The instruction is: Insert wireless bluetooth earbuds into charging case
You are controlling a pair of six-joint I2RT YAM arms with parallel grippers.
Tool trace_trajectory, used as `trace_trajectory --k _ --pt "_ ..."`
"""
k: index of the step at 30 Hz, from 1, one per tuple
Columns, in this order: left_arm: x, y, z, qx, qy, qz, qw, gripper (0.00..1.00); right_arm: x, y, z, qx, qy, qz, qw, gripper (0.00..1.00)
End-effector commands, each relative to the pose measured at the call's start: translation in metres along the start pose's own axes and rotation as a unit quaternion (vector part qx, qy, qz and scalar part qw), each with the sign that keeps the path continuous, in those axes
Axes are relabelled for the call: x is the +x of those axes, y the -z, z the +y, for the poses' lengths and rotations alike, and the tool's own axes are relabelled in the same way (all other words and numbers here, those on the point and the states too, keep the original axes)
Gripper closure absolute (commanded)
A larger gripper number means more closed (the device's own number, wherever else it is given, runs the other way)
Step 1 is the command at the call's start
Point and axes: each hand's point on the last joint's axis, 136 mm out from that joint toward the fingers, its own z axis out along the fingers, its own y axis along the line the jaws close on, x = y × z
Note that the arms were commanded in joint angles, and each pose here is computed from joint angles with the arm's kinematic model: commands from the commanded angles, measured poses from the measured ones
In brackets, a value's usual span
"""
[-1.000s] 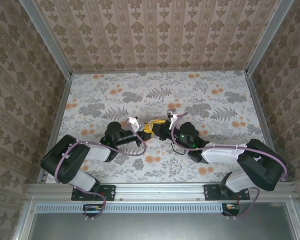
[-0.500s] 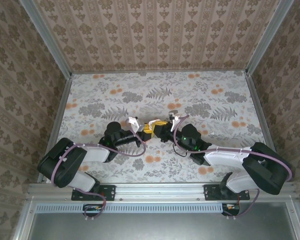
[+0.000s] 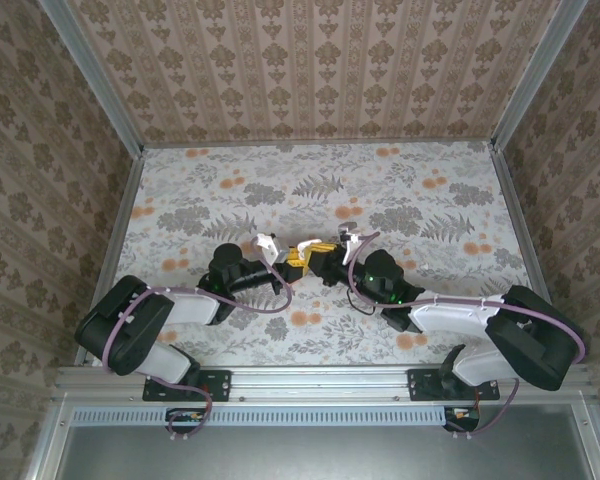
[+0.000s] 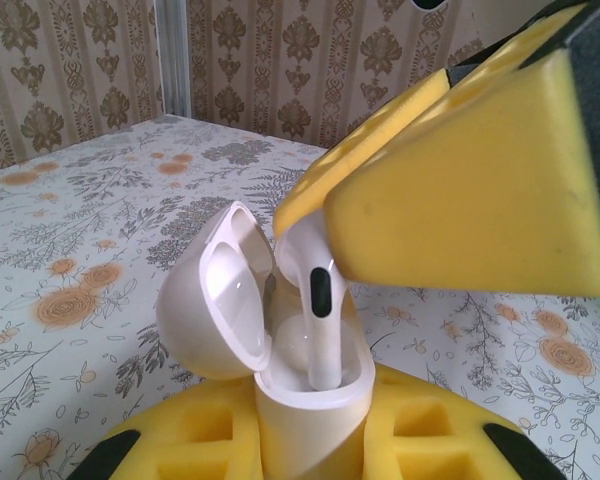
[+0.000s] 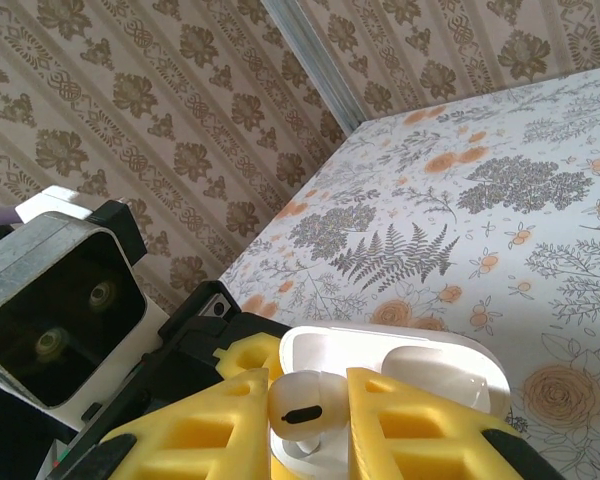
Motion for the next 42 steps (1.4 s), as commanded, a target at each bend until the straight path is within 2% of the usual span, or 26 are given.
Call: trace_trajectory --k 1,17,32,42 --pt "-0.045 0.002 -0.007 0.011 -0.041 -0.069 0.997 0.88 0.02 0.007 -0.004 -0.001 0.005 0.028 1.0 0.78" --pt "-0.046 0.004 -0.008 0.009 -0.047 -0.072 0.996 0.88 0.021 0.004 -0.002 -0.002 -0.015 0.026 1.0 0.78" --pt "-0.043 0.005 -0.01 0.011 -0.057 -0.061 0.996 0.88 0.031 0.001 -0.004 0.003 -0.012 0.056 0.998 0.78" --pt "-0.034 0.005 -0.018 0.013 -0.103 -0.051 0.993 0.89 0.027 0.003 -0.001 -0.003 -0.002 0.05 0.999 0.78"
